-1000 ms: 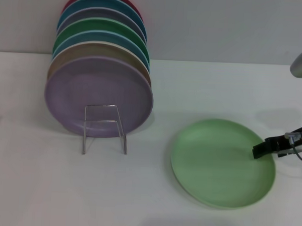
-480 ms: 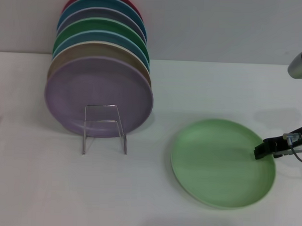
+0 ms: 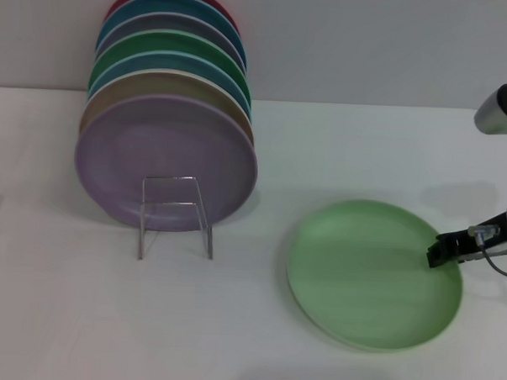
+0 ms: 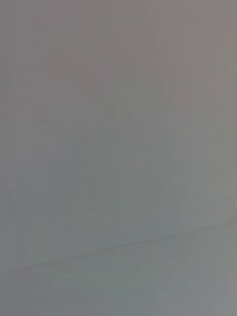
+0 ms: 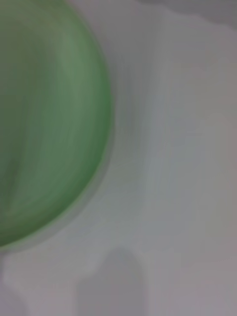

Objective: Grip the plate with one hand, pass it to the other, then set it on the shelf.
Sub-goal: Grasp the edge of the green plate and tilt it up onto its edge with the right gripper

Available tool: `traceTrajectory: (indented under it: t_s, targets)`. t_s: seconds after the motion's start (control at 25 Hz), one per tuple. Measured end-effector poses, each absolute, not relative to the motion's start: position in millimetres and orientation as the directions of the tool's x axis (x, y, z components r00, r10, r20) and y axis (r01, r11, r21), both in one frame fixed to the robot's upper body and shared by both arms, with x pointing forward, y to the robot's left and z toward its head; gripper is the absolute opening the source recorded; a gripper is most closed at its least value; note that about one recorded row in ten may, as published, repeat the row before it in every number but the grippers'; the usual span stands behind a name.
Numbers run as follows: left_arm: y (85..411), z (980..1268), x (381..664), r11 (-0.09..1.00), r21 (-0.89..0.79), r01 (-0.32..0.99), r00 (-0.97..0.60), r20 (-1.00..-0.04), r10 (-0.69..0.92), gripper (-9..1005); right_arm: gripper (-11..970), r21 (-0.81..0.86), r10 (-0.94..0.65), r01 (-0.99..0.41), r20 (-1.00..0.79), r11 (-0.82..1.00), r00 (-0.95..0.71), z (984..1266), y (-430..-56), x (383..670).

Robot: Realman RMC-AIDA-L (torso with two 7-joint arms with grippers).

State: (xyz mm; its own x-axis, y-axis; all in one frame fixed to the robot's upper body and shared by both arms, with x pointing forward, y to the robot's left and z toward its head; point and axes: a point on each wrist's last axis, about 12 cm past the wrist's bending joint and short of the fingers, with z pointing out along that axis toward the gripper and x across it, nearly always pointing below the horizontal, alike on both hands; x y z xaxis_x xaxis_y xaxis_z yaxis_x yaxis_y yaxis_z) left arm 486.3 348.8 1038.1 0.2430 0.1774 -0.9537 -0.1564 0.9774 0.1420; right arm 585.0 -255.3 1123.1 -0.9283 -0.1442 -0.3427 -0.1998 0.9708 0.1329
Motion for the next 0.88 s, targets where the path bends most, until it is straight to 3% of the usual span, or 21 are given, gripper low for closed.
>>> traceTrajectory:
  t_s: [0.12,0.56,0.88]
  targets:
    - [349,1038,487,0.977,0.142,-0.157,0.244,-0.954,0.177,729,277,0.129,-0.152,-0.206,-0.343,0.97,-0.927,1123,-254,585]
    - [348,1039,489,0.978,0.14,-0.154,0.248,-0.953,0.175,724,62,0.11,-0.187,-0.239,-0.352,0.965,-0.917,1127,-250,586]
    - [347,1040,490,0.979,0.139,-0.149,0.252,-0.952,0.173,720,21,0.073,-0.2,-0.271,-0.502,0.96,-0.842,1161,-249,579]
